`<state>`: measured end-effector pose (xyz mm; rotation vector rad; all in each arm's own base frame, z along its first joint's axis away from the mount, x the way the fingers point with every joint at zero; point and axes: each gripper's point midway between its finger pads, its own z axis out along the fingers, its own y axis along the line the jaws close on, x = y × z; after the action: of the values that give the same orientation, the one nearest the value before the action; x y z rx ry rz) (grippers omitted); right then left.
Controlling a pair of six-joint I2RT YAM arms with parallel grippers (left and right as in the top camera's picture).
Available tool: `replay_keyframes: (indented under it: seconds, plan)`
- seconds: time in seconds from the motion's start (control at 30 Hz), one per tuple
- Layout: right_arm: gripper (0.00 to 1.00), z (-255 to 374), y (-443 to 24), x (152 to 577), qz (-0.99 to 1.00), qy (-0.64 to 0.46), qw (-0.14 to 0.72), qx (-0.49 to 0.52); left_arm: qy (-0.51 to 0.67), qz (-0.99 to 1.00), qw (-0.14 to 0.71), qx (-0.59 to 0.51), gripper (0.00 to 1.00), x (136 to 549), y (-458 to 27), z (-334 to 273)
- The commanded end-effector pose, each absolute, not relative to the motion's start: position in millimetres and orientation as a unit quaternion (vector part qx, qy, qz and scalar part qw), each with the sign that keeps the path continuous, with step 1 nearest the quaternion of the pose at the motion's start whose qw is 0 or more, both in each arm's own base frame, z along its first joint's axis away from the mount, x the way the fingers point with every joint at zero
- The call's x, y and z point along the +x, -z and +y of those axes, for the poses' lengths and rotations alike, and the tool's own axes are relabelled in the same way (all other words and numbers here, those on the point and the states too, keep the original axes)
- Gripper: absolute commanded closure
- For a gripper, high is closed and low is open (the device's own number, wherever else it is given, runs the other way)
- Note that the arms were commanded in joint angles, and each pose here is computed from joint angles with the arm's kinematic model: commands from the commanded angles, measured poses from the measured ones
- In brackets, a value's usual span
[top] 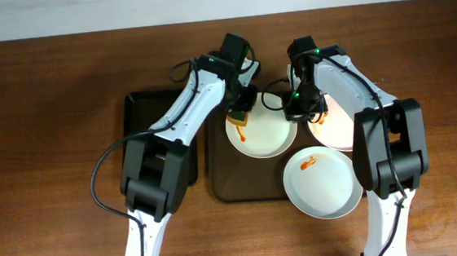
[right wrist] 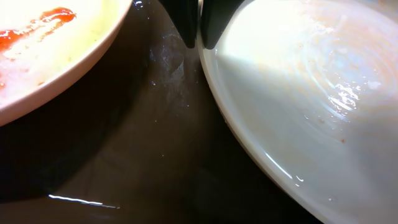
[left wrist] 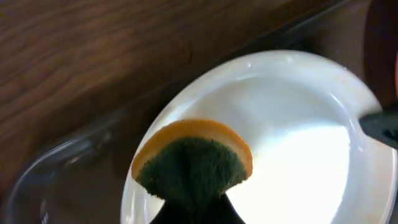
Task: Clean dirty plates on tray and stack at the side
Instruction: 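Carry the sponge to the white plate and scrub its sauce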
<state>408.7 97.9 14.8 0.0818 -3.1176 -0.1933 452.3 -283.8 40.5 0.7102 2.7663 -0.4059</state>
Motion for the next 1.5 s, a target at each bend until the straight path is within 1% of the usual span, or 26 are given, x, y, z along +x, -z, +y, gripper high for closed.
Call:
replay_keyframes:
  seconds: [0.0,0.17,0.3,0.47,0.6,0.63,0.7,0.73,0.8,0.83,0.87,0.93,0.97,1.03,1.2,1.27,1.3,1.33,1.4,1.43,1.47]
  plan:
    - [0.96,99,-13,411,-0.998,0.056,0.008,0.028,0.142,0.946,0.117,0.266,1.00,446,-16,-285]
    - [0.96,99,-12,411,-0.998,0.056,0.008,0.027,0.133,0.932,0.113,0.318,1.00,439,-4,-282]
    - [0.96,99,-12,411,-0.998,0.056,0.008,0.027,0.133,0.930,0.100,0.328,1.00,427,21,-276]
    - [0.96,99,-12,411,-0.998,0.056,0.008,0.027,0.172,0.923,0.060,0.337,1.00,403,25,-281]
    - [0.96,99,-12,411,-0.998,0.056,0.008,0.027,0.230,0.914,0.027,0.334,0.99,383,18,-293]
    - [0.96,99,-13,411,-0.998,0.056,0.008,0.028,0.233,0.913,0.023,0.333,0.96,381,18,-293]
    - [0.96,99,-12,411,-0.998,0.056,0.008,0.027,0.227,0.915,0.023,0.333,0.80,382,19,-291]
    - [0.96,99,-12,411,-0.998,0.056,0.008,0.027,0.220,0.917,0.025,0.332,0.76,384,20,-288]
    - [0.96,99,-12,411,-0.998,0.056,0.008,0.027,0.209,0.922,0.015,0.327,0.76,383,22,-280]
    - [0.96,99,-12,411,-0.998,0.056,0.008,0.027,0.208,0.922,0.009,0.325,0.74,380,22,-279]
    - [0.96,99,-12,411,-0.998,0.056,0.008,0.027,0.207,0.923,0.002,0.324,0.69,377,22,-277]
    - [0.96,99,-12,411,-0.998,0.056,0.008,0.027,0.200,0.925,0.003,0.324,0.68,378,23,-275]
    - [0.96,99,-13,411,-0.998,0.056,0.008,0.028,0.173,0.929,0.009,0.326,0.67,383,26,-268]
    - [0.96,99,-12,411,-0.998,0.056,0.008,0.027,0.133,0.936,0.016,0.324,0.68,392,26,-255]
    - [0.96,99,-12,411,-0.998,0.056,0.008,0.027,0.111,0.941,0.034,0.318,0.66,410,11,-247]
    - [0.96,99,-13,411,-0.998,0.056,0.008,0.028,0.109,0.942,0.029,0.317,0.66,408,8,-246]
    - [0.96,99,-12,411,-0.998,0.056,0.008,0.027,0.109,0.942,0.025,0.317,0.67,407,9,-245]
    - [0.96,99,-12,411,-0.998,0.056,0.008,0.027,0.108,0.942,0.019,0.317,0.71,404,9,-244]
    - [0.96,99,-12,411,-0.998,0.056,0.008,0.027,0.106,0.942,0.006,0.318,0.80,397,10,-243]
    - [0.96,99,-12,411,-0.998,0.056,0.008,0.027,0.105,0.942,0.002,0.318,0.87,395,10,-242]
    - [0.96,99,-12,411,-0.998,0.056,0.008,0.027,0.105,0.942,-0.001,0.317,0.91,393,12,-241]
